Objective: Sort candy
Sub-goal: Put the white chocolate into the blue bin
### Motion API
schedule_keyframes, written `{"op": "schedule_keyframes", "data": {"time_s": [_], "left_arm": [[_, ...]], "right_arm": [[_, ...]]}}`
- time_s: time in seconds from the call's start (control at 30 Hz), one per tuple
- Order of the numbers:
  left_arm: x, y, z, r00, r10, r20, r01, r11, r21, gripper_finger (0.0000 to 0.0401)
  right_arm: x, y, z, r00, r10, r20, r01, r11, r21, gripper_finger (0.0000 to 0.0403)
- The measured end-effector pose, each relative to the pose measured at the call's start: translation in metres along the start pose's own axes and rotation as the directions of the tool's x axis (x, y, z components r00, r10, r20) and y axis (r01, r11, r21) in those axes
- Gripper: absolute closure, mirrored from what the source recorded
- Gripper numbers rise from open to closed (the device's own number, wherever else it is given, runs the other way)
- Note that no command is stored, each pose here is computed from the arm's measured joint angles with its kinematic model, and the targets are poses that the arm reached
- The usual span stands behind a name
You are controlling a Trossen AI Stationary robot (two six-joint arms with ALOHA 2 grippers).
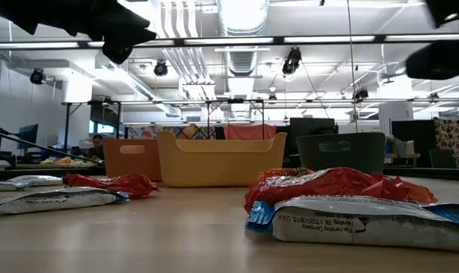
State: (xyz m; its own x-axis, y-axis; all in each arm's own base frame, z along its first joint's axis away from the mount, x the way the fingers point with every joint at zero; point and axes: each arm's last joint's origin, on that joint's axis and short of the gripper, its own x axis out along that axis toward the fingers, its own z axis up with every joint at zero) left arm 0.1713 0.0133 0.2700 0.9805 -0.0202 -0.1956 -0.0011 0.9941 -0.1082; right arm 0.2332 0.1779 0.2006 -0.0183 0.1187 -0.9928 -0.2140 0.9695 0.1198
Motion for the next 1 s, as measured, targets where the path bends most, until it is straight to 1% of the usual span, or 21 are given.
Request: {"op": "schedule_keyframes", "data": {"time_s": [0.13, 0.37, 0.47, 0.73, 0.87, 1.0], "left_arm": [[0.000, 0.000, 0.000, 1.000, 0.000, 0.004, 0.000, 1.000, 0.001, 0.0280], [0.000, 0.000, 0.000, 1.000, 0.000, 0.004, 0.000, 1.000, 0.001, 0.0280], [0.000, 0.000, 0.000, 1.000, 0.000, 0.004, 0.000, 1.000, 0.001, 0.0280], [0.000, 0.000, 0.001, 1.000, 0.000, 0.007, 0.000, 1.000, 0.002, 0.0280], [0.000, 0.000, 0.001, 1.000, 0.000, 0.012, 0.000, 1.000, 0.002, 0.0280], [0.000, 0.000, 0.001, 1.000, 0.000, 0.012, 0.000, 1.000, 0.002, 0.0280]], "right_arm": [[0.008, 0.010, -0.009, 1.000, -0.005, -0.016, 0.006, 1.000, 0.003, 0.0209], [0.020, 0.014, -0.019, 0.999, -0.015, -0.035, 0.015, 1.000, -0.002, 0.0209], [0.025, 0.013, -0.019, 0.999, -0.027, -0.047, 0.027, 1.000, -0.012, 0.0209], [0.047, 0.012, -0.015, 0.992, -0.063, -0.110, 0.053, 0.994, -0.094, 0.0209], [0.053, 0.011, -0.014, 0.988, -0.108, -0.109, 0.096, 0.989, -0.110, 0.0209], [0.057, 0.010, -0.012, 0.986, -0.119, -0.119, 0.104, 0.986, -0.128, 0.0209]]}}
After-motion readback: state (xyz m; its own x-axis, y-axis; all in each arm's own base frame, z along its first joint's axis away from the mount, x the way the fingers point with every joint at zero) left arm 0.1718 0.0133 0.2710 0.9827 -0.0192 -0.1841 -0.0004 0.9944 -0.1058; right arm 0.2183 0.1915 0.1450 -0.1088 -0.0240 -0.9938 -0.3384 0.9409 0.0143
